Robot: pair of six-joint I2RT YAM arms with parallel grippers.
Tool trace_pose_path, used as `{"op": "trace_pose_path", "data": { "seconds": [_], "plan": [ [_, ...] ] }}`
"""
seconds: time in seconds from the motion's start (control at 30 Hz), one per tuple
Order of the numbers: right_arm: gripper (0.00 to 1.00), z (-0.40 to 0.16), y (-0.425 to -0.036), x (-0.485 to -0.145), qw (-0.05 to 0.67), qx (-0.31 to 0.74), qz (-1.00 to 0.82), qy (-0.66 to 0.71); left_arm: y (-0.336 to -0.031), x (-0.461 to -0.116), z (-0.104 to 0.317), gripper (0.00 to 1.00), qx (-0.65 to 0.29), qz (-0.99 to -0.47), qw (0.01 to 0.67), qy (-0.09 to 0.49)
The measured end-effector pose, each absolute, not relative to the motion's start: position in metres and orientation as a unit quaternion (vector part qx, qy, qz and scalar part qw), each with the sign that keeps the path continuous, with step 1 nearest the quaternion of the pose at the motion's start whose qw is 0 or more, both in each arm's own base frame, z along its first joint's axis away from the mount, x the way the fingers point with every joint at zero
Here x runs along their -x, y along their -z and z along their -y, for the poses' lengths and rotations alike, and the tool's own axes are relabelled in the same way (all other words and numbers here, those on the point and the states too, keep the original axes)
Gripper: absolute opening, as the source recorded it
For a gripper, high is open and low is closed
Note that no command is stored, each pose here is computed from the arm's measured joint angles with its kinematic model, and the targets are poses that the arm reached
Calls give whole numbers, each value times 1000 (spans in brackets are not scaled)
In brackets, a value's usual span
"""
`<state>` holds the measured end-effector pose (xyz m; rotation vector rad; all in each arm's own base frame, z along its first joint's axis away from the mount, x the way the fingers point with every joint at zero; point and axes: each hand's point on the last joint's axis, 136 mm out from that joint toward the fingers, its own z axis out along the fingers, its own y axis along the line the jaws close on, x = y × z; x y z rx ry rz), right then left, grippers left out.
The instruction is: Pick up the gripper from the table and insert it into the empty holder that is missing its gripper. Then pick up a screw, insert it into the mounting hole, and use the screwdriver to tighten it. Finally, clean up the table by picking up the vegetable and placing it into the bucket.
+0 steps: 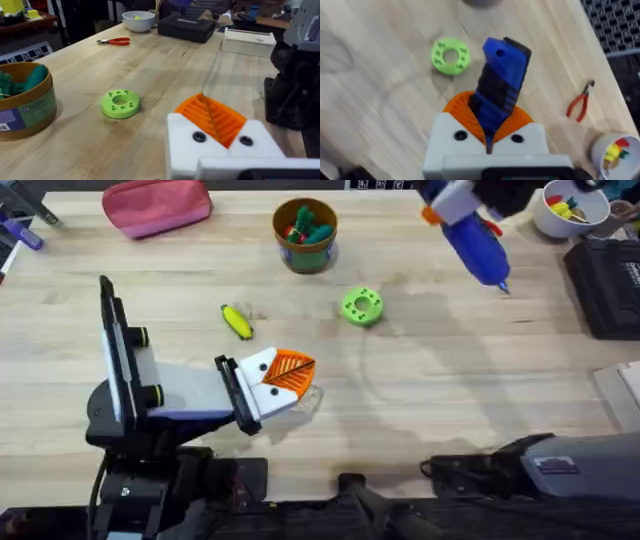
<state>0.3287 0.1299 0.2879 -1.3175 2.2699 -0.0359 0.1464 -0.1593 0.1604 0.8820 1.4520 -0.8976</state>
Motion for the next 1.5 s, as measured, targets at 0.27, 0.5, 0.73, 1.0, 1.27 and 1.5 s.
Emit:
{"op": "trace_pose_path", "data": {
  "seconds": [0.27,0.5,0.73,1.0,1.27,1.5],
  "plan": [
    [7,-101,-220,-357,116,553,-818,106,-160,-146,159,20,-376,-619,573,383],
    [7,-94,-164,-376,31,586,-801,122,-160,-146,159,20,-376,-619,573,383],
    [7,-94,-128,-393,12,590,-798,122,-160,-146,159,20,-376,-619,573,383],
    [7,-63,-81,-386,-17,580,-806,117,-160,-146,159,20,-376,-619,573,383],
    [7,-40,-48,-387,-15,583,-804,121,-160,-146,159,20,-376,-619,573,383],
    [7,-29,-44,-398,1,583,-802,130,-160,-147,159,20,-375,-620,574,382]
  ]
}}
